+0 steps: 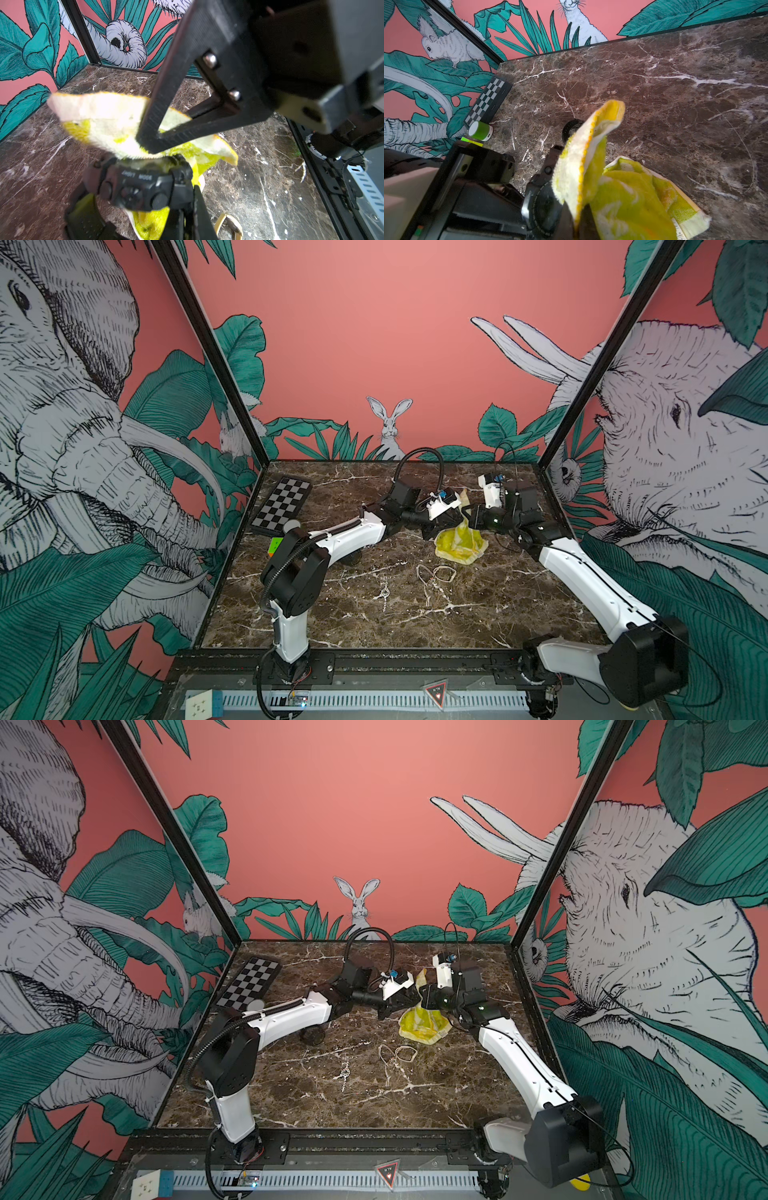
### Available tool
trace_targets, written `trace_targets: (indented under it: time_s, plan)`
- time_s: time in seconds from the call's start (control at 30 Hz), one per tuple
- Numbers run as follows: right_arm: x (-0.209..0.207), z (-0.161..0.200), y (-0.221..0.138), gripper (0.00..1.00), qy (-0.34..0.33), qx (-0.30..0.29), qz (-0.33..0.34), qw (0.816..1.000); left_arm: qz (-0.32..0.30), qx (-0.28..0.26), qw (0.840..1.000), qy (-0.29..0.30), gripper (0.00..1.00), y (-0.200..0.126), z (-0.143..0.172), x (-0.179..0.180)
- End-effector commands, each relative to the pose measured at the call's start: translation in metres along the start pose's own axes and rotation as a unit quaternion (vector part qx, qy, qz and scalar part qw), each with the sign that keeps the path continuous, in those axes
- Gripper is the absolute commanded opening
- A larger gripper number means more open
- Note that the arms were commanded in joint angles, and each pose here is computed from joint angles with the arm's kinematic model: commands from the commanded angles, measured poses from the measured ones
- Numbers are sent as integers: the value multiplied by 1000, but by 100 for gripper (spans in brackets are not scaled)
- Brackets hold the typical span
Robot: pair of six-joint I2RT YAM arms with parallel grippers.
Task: Wipe the watch dial
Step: Wipe the dirt from the watch dial, then place the watch at the center of the board.
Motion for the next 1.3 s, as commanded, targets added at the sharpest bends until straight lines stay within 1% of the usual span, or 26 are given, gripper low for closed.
trace_targets:
  time_s: [0.0, 0.13, 0.4, 0.67, 0.73, 0.8, 0.83, 0.9, 0.93, 1.03, 1.1, 1.27]
  plan:
    - [-13, 24, 4, 0, 0, 41, 41, 998, 76, -81, 990, 90, 0, -19, -57, -52]
    - [-16, 23, -9, 0, -2, 36, 55, 998, 72, -70, 991, 82, 0, -19, -47, -50]
    - [-38, 23, -40, 0, 7, 26, 98, 995, 55, -42, 995, 70, 0, -23, -20, -50]
    - [-53, 22, -59, 0, 16, 23, 131, 991, 26, -10, 998, 62, 0, -31, 4, -42]
    - [-56, 20, -64, 0, 17, 23, 140, 990, 13, -6, 999, 52, 0, -37, 12, -34]
    - [-58, 19, -69, 0, 17, 23, 148, 989, -10, 0, 1000, 28, 0, -46, 21, -19]
    - [-59, 18, -70, 0, 16, 23, 150, 988, -25, 4, 1000, 16, 0, -50, 28, -10]
    - [-60, 18, -71, 0, 17, 25, 155, 987, -73, 22, 997, -15, 0, -65, 45, 18]
    - [-60, 17, -71, 0, 17, 25, 153, 988, -86, 31, 995, -26, 0, -70, 52, 25]
    - [-59, 17, -68, 0, 21, 25, 146, 989, -126, 58, 989, -53, 0, -85, 73, 43]
    - [-59, 16, -65, 0, 25, 24, 142, 989, -163, 83, 981, -66, 0, -95, 86, 57]
    - [-58, 12, -60, 0, 30, 23, 132, 991, -195, 139, 966, -93, 0, -109, 110, 84]
Point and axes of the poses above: each gripper's point midway between its finger pads, its own y axis out along the fingers, its own x axis along the line the jaws close on, z = x × y, the point moved 3 cm from there along -y, back along the fingers, and after that the axes turned 14 degrees about -y, right-handed, at the moved point
